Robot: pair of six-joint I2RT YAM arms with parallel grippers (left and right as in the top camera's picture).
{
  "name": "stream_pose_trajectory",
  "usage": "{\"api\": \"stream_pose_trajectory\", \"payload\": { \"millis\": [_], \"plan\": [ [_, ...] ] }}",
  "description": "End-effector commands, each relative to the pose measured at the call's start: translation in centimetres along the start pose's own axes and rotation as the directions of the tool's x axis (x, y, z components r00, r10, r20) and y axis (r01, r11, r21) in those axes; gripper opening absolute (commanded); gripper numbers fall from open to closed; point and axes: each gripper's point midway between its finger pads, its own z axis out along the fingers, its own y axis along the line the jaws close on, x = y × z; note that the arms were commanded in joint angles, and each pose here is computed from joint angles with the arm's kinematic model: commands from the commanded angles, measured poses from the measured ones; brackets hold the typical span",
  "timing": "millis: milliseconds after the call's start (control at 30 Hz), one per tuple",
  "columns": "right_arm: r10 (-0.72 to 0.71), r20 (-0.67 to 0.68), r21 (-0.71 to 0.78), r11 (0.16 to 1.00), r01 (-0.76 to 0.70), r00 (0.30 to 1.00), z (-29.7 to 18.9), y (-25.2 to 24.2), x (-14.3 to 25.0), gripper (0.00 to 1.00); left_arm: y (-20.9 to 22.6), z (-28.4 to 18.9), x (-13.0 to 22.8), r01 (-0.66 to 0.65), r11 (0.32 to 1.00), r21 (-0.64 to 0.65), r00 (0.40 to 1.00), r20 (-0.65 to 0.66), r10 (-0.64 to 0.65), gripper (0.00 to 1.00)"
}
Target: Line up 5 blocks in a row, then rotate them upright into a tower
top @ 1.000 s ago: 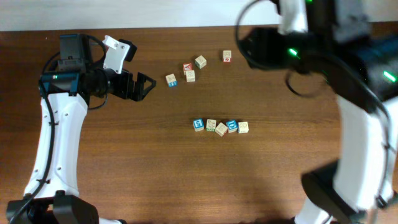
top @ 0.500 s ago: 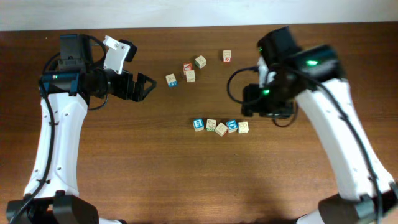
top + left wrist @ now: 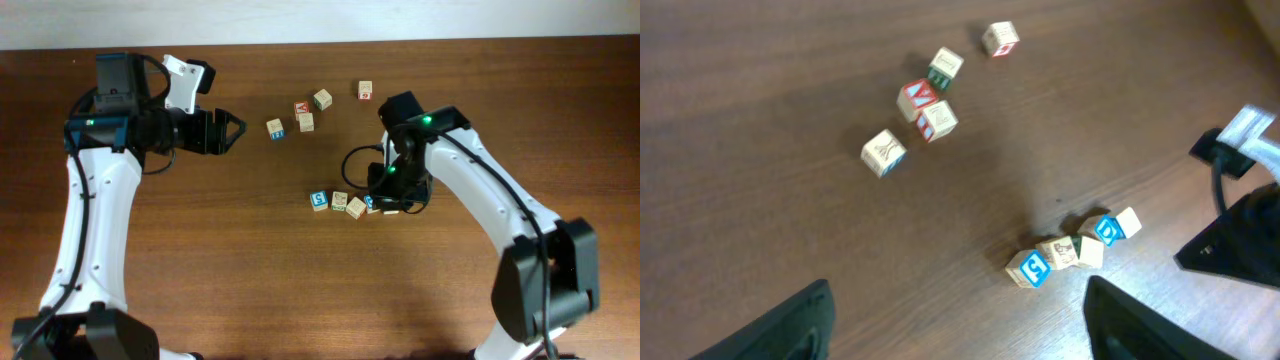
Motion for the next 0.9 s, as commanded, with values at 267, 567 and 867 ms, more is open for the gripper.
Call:
{"api": "stream_pose_trajectory", "payload": {
  "millis": [267,567,867],
  "plan": [
    [-0.093,-0.049,0.010,0.996,0.094,0.994,5.9,2.8,-0.4,0.07,-0.4,4.5,1.0,0.070,0.988,-0.135,0.992,-0.099,-0.083,0.81],
    [-0.089,-0.087,0.032,0.995,0.092,0.992,8.7,2.7,-0.6,0.04,-0.7,4.9,0.9,0.045,0.985,-0.166,0.993,-0.103,-0.062,0.82],
    [-0.056,-0.043,0.089,0.994,0.059,0.998,8.4,1.4,-1.7,0.04,-0.2,4.9,0.2,0.032,0.981,-0.191,0.996,-0.074,-0.047,0.95]
  ]
}}
